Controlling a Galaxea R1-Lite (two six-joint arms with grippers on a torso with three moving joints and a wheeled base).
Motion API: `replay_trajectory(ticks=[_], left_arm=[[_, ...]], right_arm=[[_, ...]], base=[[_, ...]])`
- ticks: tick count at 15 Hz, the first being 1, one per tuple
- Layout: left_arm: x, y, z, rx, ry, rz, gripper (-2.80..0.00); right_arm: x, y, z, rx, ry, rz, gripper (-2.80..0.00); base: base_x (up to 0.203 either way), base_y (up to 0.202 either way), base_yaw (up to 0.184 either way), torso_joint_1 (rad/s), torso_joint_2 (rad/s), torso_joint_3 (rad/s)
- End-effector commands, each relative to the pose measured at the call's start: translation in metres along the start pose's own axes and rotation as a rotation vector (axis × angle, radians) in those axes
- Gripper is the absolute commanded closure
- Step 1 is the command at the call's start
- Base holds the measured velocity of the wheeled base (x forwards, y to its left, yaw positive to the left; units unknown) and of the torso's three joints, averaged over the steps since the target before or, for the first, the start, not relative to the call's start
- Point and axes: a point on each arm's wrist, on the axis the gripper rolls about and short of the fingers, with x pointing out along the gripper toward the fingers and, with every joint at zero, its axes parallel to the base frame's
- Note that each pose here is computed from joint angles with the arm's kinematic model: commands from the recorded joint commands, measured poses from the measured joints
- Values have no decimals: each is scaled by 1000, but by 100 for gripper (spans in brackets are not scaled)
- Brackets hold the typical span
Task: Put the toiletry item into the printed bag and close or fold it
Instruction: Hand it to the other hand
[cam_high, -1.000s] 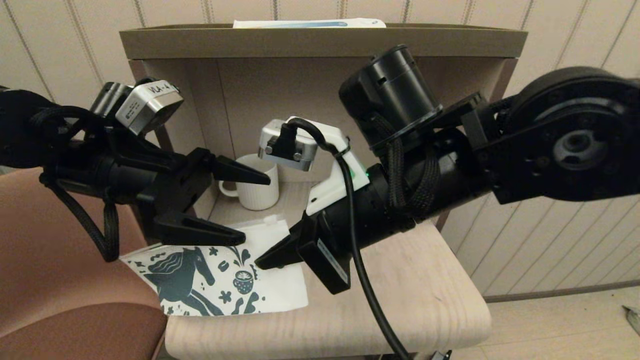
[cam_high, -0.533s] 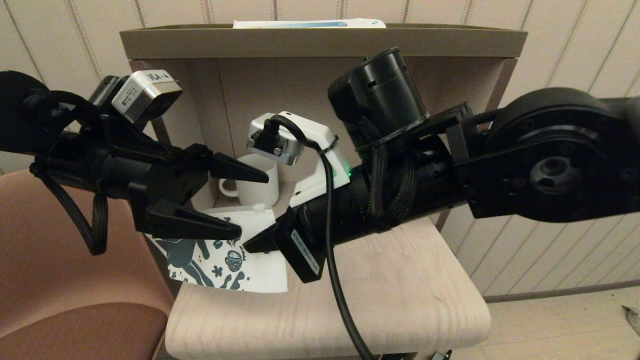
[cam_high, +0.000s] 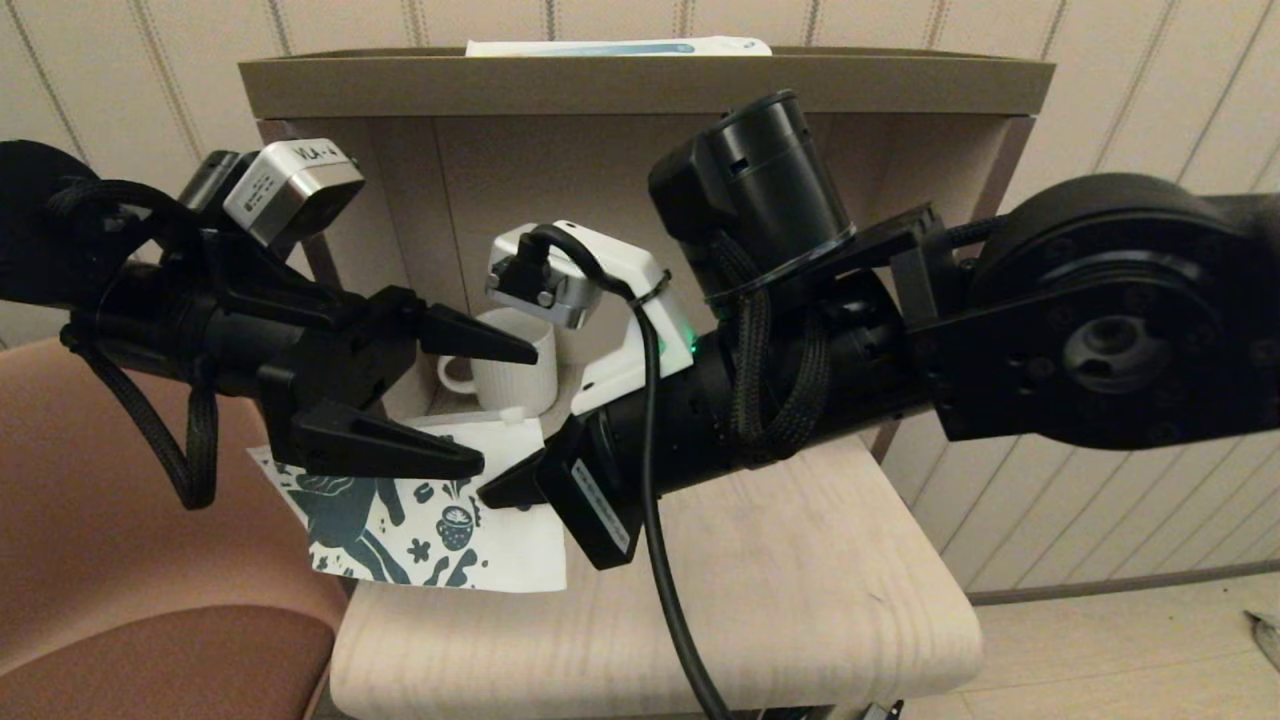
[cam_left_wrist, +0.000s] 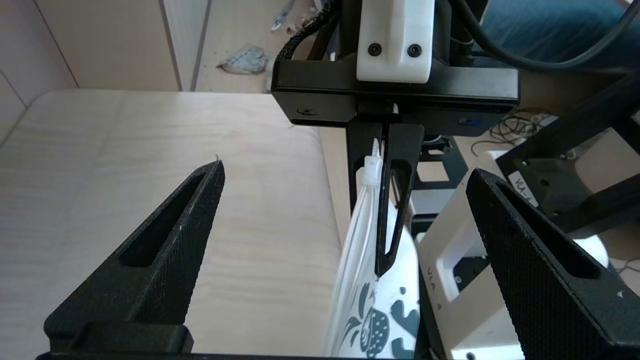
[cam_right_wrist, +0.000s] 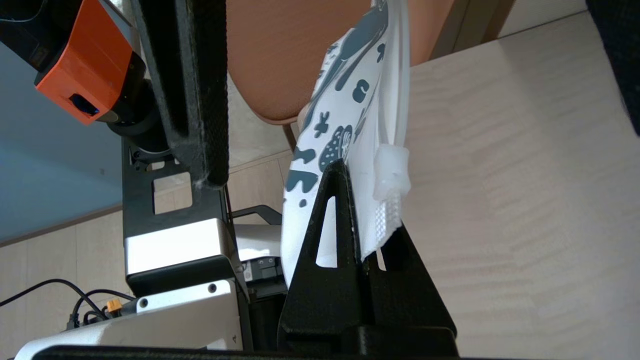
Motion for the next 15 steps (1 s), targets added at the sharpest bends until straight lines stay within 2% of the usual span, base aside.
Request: replay_trajectory(ticks=[1,4,10,15], left_arm=[[-1,-2,0,6,1,1,-280],[-4,-3,2,13,-4,7,-280],[-9,-14,13,-72,7,-6,-280],[-8,-16,15,-86,10,-13,-280]], right_arm=[[-3,1,0,-3,1,2,0],[-8,2,-2,-3,5,0,0],[-16,8,-9,-20,23,10,0],[-17,11,-8,-31,19,27,0]], base=[[0,0,0,0,0,0],[0,0,0,0,0,0],[0,0,0,0,0,0],[0,0,0,0,0,0]])
